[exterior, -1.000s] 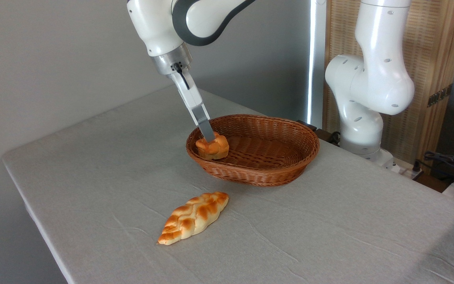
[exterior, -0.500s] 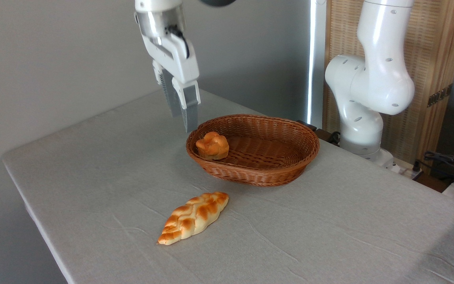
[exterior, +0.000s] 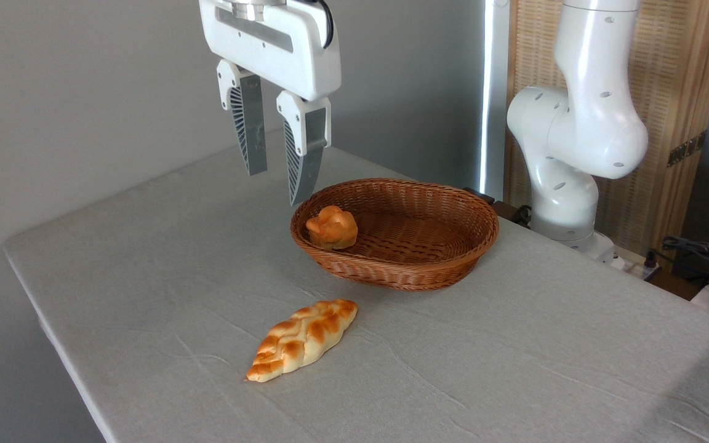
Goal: Put bread into the basket
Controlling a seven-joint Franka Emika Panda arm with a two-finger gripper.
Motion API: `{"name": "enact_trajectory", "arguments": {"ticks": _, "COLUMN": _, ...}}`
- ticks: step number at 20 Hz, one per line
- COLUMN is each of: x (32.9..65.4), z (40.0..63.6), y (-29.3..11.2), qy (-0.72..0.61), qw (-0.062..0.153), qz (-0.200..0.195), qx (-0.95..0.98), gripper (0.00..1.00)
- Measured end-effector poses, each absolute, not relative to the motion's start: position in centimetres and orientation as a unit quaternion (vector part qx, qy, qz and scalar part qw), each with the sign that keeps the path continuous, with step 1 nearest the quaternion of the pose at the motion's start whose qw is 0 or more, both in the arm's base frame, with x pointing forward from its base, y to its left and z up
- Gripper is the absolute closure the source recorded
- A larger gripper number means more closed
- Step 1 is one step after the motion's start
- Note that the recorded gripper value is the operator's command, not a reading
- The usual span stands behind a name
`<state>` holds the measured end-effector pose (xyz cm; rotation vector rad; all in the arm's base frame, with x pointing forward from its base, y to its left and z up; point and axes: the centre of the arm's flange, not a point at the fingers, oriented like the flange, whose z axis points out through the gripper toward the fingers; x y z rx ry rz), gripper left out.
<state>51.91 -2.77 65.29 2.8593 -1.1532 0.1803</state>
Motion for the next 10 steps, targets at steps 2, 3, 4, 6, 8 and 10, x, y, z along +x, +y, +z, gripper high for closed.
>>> {"name": "enact_trajectory", "arguments": {"ticks": 2, "x": 52.7, "z": 65.6, "y": -2.9, "qy": -0.374, "qw": 0.028, "qz": 0.045, "qx": 0.926, "gripper": 0.0}}
{"name": "enact_trajectory", "arguments": {"ticks": 3, "x": 52.9, "z": 65.5, "y": -3.1, "qy": -0.375, "qw": 0.029, "qz": 0.043, "qx": 0.925, "gripper": 0.0}}
{"name": "enact_trajectory", "arguments": {"ticks": 4, "x": 53.2, "z": 65.4, "y": -3.6, "qy": -0.379, "qw": 0.029, "qz": 0.039, "qx": 0.924, "gripper": 0.0}}
{"name": "enact_trajectory", "arguments": {"ticks": 6, "x": 53.6, "z": 65.0, "y": -4.6, "qy": -0.386, "qw": 0.029, "qz": 0.035, "qx": 0.922, "gripper": 0.0}}
{"name": "enact_trajectory", "arguments": {"ticks": 8, "x": 53.6, "z": 64.7, "y": -5.6, "qy": -0.391, "qw": 0.029, "qz": 0.03, "qx": 0.919, "gripper": 0.0}}
{"name": "enact_trajectory", "arguments": {"ticks": 10, "x": 53.6, "z": 64.5, "y": -6.1, "qy": -0.391, "qw": 0.03, "qz": 0.026, "qx": 0.919, "gripper": 0.0}}
